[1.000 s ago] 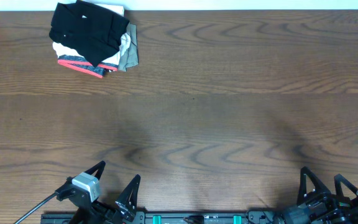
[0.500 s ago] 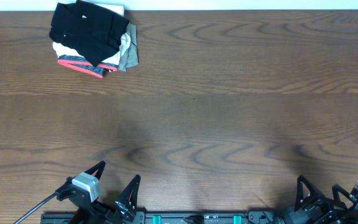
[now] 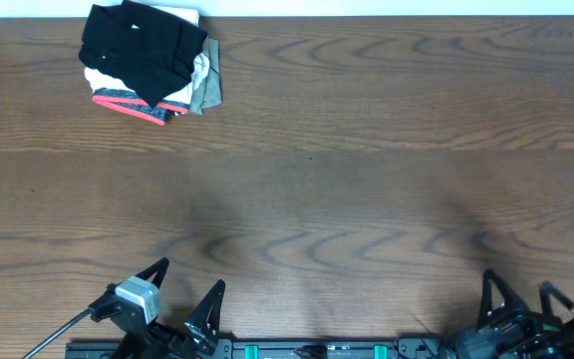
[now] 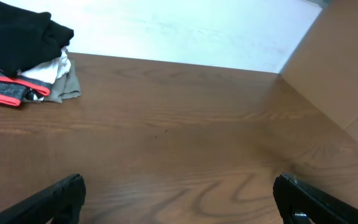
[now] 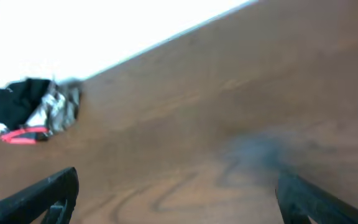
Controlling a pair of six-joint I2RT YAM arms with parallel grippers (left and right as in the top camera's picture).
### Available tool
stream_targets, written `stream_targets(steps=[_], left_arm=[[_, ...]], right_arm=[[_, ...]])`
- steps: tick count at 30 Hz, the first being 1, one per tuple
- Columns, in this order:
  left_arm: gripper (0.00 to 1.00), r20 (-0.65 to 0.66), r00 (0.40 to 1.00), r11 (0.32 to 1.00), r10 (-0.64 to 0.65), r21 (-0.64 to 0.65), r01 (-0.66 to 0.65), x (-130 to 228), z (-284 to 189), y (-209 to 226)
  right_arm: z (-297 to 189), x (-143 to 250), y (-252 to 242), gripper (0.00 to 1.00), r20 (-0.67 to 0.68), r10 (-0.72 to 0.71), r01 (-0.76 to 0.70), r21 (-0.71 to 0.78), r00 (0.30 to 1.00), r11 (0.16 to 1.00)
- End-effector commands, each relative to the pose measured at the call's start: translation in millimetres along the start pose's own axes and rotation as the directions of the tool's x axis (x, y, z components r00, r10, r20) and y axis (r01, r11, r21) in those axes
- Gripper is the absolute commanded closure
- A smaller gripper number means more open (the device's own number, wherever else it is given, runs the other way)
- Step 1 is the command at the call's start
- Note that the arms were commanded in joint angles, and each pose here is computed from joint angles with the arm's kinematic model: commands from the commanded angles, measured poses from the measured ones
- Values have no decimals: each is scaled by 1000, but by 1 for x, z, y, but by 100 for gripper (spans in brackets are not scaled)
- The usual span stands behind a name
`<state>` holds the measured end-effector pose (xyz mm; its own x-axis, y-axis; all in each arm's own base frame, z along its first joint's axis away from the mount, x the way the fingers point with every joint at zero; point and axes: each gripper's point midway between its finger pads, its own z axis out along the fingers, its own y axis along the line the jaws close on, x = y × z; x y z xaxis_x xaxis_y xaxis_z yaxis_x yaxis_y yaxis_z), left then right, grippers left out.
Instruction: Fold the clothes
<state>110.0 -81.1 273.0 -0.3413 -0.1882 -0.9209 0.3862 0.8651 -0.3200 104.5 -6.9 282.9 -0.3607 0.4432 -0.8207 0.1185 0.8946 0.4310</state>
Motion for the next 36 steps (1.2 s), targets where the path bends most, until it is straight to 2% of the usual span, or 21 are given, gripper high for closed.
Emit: stream_targets(steps=[1,6,12,19,25,32,36], left_arm=[[2,7,1000,1000,-7,-6,7,-1,-1,0],[2,7,1000,1000,-7,-6,7,-1,-1,0],[2,7,1000,1000,-7,-6,7,-1,-1,0],[2,7,1000,1000,-7,-6,7,-1,-1,0],[2,7,1000,1000,-7,-6,7,-1,-1,0],[2,7,1000,1000,-7,-6,7,-1,-1,0],[2,7,1000,1000,-7,-6,7,-1,-1,0]], right_arm=[[5,-7,-3,1,43,-107,105,35,993,994],[30,-4,0,1,58,-228,225,56,972,973],[79,1,16,1,120,-339,344,-22,933,939],[123,6,14,1,238,-327,347,-47,914,937],[133,11,16,1,373,-310,366,-89,875,926],[141,16,17,1,392,-325,391,-100,861,915],[141,11,20,1,446,-352,432,-89,823,897]])
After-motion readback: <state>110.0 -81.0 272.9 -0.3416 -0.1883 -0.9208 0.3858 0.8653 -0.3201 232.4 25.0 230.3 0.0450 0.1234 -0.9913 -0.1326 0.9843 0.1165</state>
